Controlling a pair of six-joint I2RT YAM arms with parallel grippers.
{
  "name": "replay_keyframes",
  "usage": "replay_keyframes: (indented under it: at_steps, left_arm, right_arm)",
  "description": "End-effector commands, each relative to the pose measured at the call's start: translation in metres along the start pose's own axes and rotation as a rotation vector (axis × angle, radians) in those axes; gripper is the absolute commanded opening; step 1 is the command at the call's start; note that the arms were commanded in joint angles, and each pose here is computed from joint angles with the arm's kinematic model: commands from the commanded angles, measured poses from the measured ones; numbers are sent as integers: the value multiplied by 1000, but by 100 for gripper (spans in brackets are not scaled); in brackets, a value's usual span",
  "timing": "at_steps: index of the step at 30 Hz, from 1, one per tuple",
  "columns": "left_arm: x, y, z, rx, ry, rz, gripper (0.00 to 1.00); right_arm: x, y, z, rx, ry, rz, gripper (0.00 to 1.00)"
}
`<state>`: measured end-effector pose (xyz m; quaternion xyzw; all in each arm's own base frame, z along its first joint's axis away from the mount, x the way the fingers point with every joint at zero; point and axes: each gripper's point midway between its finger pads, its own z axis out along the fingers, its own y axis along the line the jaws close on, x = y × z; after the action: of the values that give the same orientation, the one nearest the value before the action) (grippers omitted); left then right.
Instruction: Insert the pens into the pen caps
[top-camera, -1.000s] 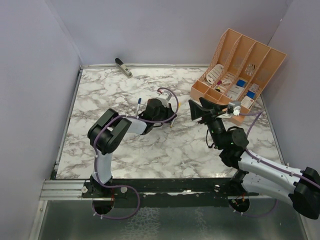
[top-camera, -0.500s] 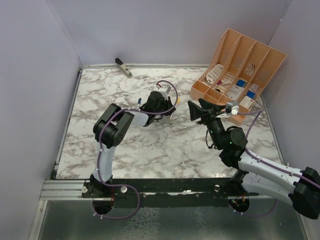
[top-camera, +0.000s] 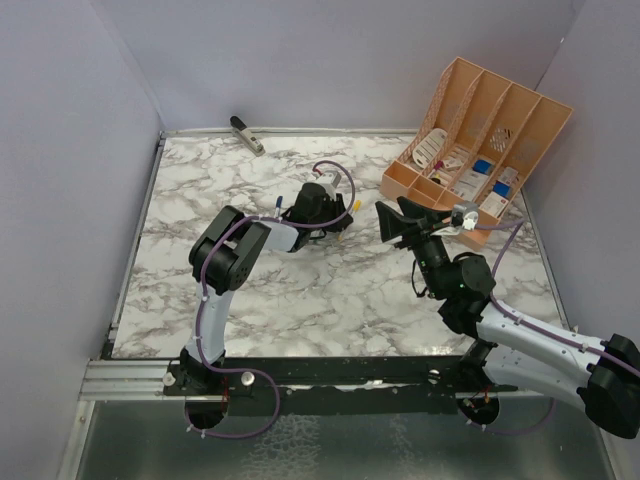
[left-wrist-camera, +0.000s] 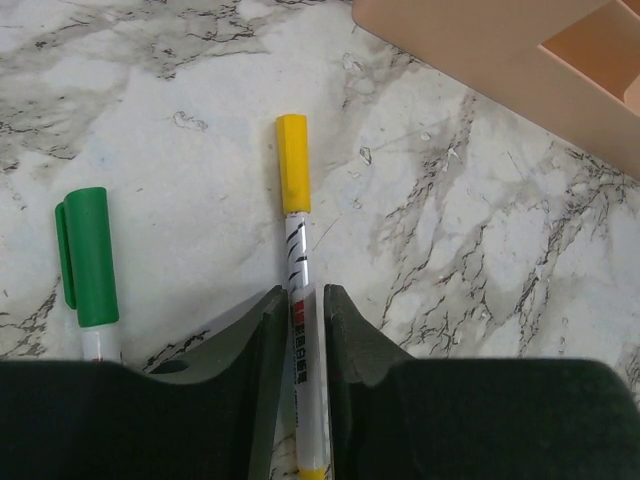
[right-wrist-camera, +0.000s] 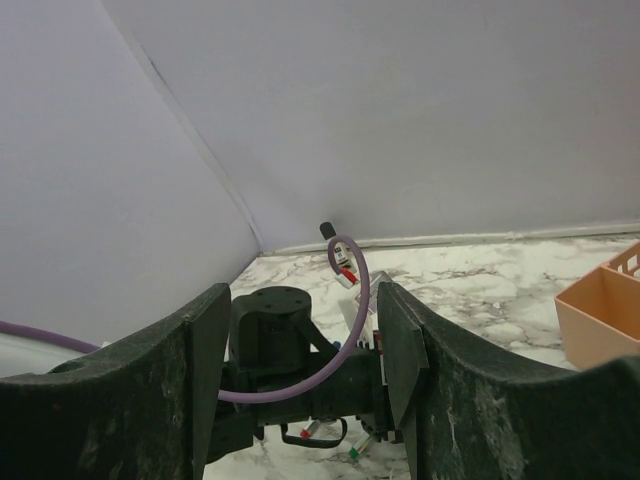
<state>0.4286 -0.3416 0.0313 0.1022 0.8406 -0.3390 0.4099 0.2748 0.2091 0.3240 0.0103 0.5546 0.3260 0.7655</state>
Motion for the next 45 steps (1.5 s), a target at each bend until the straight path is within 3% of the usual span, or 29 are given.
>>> replay_keyframes:
  at_steps: [1,12,20,26,27,28,29,35,40,45]
  left_arm:
    - [6,0,-1,0,25,-10,28]
    - [-42,-13,-29,-20,-93,61,43]
    - [-69,-16,-72,-64,-183,114,49]
    - [-89,15,-117,-152,-257,111,68]
    - [-92,22,-125,-172,-268,110,77]
    - [-94,30,-133,-193,-278,107,95]
    - [-99,36,-143,-210,-296,103,98]
    - [-109,87,-192,-384,-349,98,99]
    - [-107,122,-221,-539,-317,161,99]
    - [-104,156,-242,-614,-333,151,99]
  right_arm:
    - [-4,0,-2,1,-14,-8,60]
    - [-9,-9,-1,49,-32,-37,61]
    - [-2,-67,2,343,-9,-184,73]
    - [13,-114,-1,422,22,-158,74]
    - [14,-123,-1,442,27,-153,74]
    - [13,-132,-2,464,30,-151,74]
    - [12,-142,-3,490,31,-151,74]
    - [-4,-199,-6,614,19,-153,74]
    - [7,-241,-10,672,71,-128,75]
    - [-8,-255,-26,730,8,-179,75]
